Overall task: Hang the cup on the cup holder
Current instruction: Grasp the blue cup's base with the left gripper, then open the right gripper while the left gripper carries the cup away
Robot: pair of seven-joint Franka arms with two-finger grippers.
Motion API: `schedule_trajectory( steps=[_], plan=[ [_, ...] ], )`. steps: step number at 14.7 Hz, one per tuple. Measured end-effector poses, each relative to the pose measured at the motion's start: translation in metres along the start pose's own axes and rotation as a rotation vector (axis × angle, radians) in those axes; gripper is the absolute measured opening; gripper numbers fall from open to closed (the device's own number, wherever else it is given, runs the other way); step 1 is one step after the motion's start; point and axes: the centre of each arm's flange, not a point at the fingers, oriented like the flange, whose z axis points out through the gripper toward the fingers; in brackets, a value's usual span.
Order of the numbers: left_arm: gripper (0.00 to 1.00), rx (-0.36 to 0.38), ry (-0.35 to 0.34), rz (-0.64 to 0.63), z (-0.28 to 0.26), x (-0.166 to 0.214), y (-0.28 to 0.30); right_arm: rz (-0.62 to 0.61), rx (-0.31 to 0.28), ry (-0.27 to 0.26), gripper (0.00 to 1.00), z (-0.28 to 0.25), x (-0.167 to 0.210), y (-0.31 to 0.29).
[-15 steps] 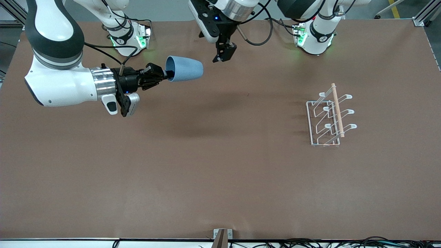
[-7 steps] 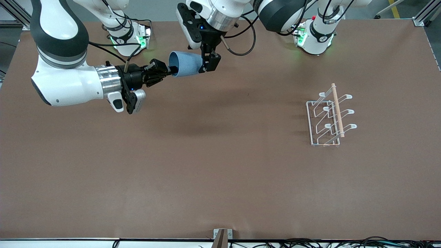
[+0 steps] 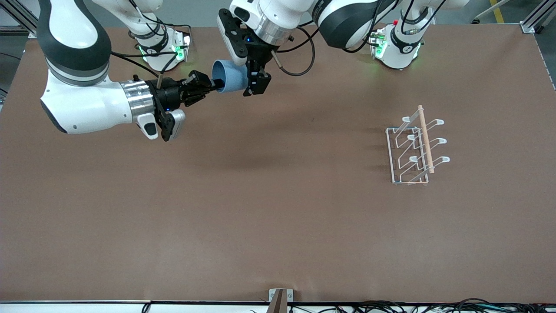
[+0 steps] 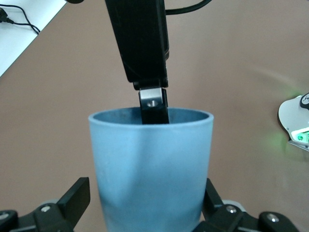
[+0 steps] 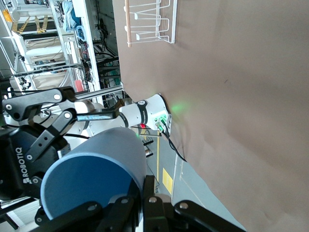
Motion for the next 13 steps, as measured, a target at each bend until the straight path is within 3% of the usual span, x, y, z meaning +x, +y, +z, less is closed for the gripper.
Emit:
schedule_trajectory(
  steps=[3, 5, 10, 11, 13],
  plan=[
    [0.96, -0.007, 0.017, -0.007, 0.007, 0.001, -0.004, -0.007, -0.004, 0.014, 0.05, -0.004, 0.001, -0.003],
    [0.76, -0.012, 0.018, -0.005, 0.008, 0.001, -0.002, -0.005, -0.004, 0.022, 0.05, -0.006, 0.002, -0.002],
    [0.75, -0.012, 0.018, -0.006, 0.007, 0.002, -0.003, -0.007, -0.003, 0.024, 0.06, -0.007, 0.002, -0.002],
    [0.75, -0.001, 0.006, 0.0, 0.008, 0.0, -0.006, -0.007, -0.001, 0.015, 0.1, -0.006, 0.001, -0.003],
    [0.75, 0.026, -0.03, 0.007, 0.009, -0.005, -0.016, -0.01, 0.001, 0.014, 0.31, -0.007, 0.001, -0.005]
  ],
)
